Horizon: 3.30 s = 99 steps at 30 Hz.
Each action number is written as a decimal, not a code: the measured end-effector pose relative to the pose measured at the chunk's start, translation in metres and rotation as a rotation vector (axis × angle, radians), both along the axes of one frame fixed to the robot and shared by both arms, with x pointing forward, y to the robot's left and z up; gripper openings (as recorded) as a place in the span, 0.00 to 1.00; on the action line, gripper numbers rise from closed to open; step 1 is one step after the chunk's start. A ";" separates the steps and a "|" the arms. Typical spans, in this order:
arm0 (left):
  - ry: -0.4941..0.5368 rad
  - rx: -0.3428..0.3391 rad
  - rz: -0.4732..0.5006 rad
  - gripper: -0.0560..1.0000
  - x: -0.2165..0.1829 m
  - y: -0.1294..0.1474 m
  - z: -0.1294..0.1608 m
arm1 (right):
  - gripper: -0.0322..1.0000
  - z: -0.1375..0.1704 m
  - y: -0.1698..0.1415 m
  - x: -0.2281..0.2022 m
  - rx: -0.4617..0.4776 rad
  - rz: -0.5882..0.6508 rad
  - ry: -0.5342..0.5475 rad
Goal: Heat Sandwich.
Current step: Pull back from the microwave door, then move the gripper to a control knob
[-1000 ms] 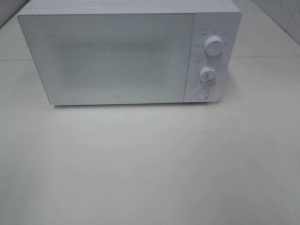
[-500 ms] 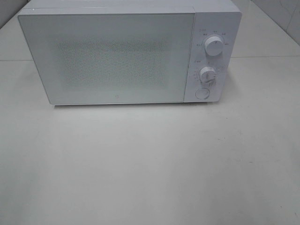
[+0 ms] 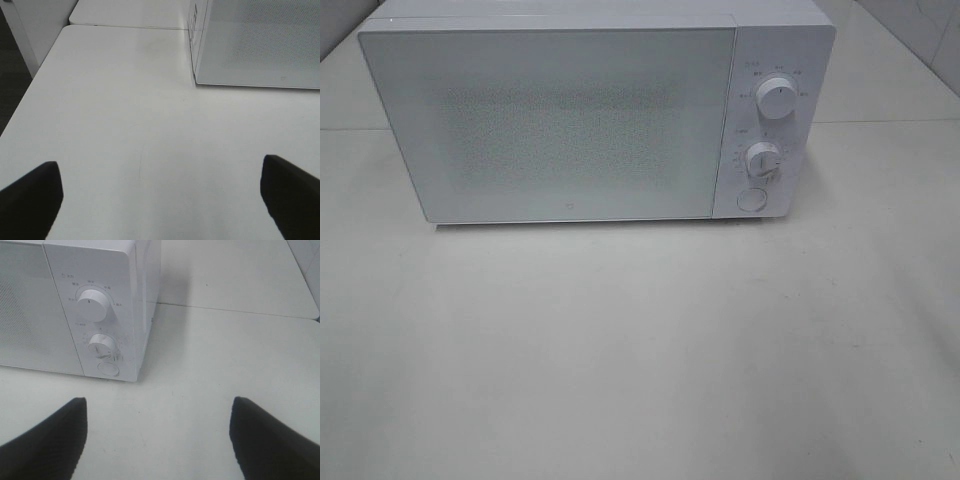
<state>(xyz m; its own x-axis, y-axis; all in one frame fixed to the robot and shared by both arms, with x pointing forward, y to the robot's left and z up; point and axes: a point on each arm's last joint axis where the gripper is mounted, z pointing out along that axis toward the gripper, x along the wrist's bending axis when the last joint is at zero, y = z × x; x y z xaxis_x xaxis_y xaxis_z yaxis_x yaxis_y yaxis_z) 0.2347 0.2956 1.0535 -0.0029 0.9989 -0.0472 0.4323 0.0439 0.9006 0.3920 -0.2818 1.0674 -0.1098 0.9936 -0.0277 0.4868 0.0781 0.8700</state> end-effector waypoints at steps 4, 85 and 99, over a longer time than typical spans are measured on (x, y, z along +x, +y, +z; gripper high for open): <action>0.000 0.000 0.000 0.99 0.000 0.000 0.000 | 0.77 -0.007 0.003 0.018 0.002 0.006 -0.006; 0.000 0.000 0.000 0.99 0.000 0.000 0.000 | 0.77 -0.141 0.107 0.079 0.038 -0.095 -0.310; 0.000 0.000 0.000 0.99 0.000 0.000 0.000 | 0.77 -0.158 0.118 0.122 0.003 -0.061 -0.317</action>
